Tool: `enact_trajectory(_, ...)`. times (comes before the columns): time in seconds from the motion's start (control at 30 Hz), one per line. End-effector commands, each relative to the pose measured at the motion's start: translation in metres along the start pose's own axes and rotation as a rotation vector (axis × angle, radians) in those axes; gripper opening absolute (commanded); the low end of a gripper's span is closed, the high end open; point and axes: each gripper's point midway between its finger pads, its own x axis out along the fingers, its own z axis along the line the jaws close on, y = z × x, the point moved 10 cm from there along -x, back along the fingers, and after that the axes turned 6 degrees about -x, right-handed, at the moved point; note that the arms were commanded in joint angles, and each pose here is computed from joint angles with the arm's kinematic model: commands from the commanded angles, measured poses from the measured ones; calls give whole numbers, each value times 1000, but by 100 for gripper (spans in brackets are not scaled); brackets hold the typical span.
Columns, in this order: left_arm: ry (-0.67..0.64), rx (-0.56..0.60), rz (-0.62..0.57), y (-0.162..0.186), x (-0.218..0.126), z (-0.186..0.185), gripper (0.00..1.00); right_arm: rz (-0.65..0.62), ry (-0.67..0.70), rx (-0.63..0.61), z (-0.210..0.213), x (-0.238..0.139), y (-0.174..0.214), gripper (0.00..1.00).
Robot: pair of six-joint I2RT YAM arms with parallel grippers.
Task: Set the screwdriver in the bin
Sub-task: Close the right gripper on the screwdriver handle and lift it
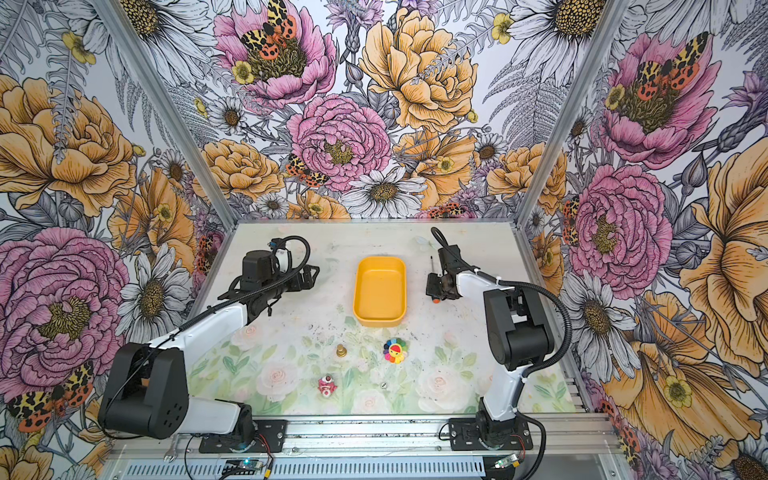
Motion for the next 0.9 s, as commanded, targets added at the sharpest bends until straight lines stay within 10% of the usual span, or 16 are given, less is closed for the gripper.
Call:
enact_trajectory(0.0,29,-27,25,-2,-1,-5,99,16,29,-20,2,3,-2,51)
enact_trajectory(0.87,1,-72,174,-7,12,-8,99,139,124,-91,0,17,-9,37)
